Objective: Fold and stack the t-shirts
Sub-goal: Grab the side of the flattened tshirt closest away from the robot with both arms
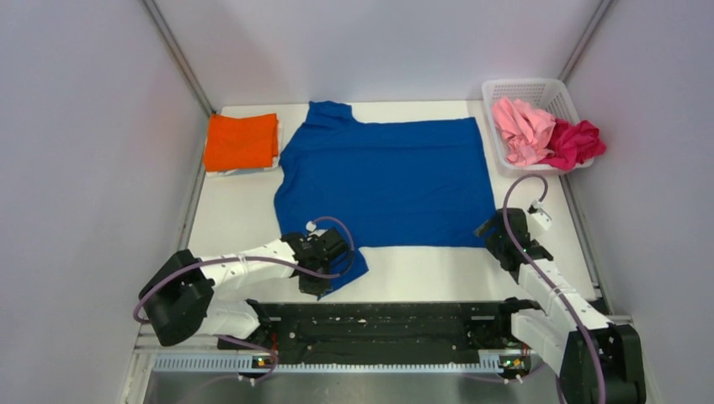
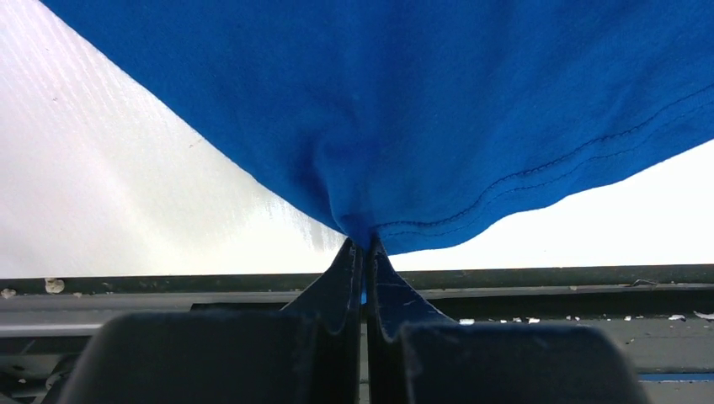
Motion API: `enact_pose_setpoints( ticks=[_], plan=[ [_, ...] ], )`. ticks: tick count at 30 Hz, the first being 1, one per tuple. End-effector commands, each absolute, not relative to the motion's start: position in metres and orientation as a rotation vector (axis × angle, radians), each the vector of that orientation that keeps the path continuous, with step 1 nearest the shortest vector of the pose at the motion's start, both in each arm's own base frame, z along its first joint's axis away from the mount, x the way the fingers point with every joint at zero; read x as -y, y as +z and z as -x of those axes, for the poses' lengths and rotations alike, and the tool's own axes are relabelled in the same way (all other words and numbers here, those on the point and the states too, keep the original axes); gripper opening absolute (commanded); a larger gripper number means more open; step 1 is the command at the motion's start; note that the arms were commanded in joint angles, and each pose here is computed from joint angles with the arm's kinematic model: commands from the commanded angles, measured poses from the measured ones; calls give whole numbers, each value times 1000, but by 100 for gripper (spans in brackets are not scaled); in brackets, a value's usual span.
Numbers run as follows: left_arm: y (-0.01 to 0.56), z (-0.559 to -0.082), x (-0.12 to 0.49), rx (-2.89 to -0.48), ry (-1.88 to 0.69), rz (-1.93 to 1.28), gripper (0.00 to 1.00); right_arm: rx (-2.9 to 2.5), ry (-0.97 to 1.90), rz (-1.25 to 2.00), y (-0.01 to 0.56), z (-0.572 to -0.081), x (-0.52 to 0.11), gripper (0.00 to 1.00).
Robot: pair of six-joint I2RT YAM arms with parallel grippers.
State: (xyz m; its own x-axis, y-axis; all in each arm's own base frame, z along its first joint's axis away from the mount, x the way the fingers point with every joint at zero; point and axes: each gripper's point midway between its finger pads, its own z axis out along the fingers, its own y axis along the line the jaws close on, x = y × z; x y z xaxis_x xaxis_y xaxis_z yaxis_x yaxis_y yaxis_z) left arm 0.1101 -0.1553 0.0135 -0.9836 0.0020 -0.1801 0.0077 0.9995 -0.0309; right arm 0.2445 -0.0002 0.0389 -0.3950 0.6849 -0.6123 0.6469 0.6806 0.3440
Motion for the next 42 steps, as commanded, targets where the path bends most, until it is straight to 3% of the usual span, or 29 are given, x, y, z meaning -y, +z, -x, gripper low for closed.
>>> enact_pose_setpoints(
  ticks=[1,5,13,18,23,26,36,42],
  plan=[
    [15,-111,148,-2934,-24,-53,0,-2074,73,-1074,41,-246,5,77],
    [14,-106,153,-2959,-71,-88,0,-2086,49,-1099,31,-241,7,75],
    [9,-99,154,-2988,-91,-92,0,-2090,9,-1121,17,-240,11,55],
    [11,-102,154,-2976,-97,-95,0,-2101,0,-1134,12,-241,11,39],
    [14,-98,154,-2988,-113,-86,0,-2108,30,-1118,15,-242,6,10],
    [18,-89,153,-3015,-141,-66,0,-2126,51,-1107,19,-238,3,0],
    [44,-47,146,-3091,-264,-14,0,-2150,223,-1156,29,-204,-17,0],
    [53,-46,155,-3055,-382,-26,0,-2190,234,-1110,35,-190,-20,0]
  ],
)
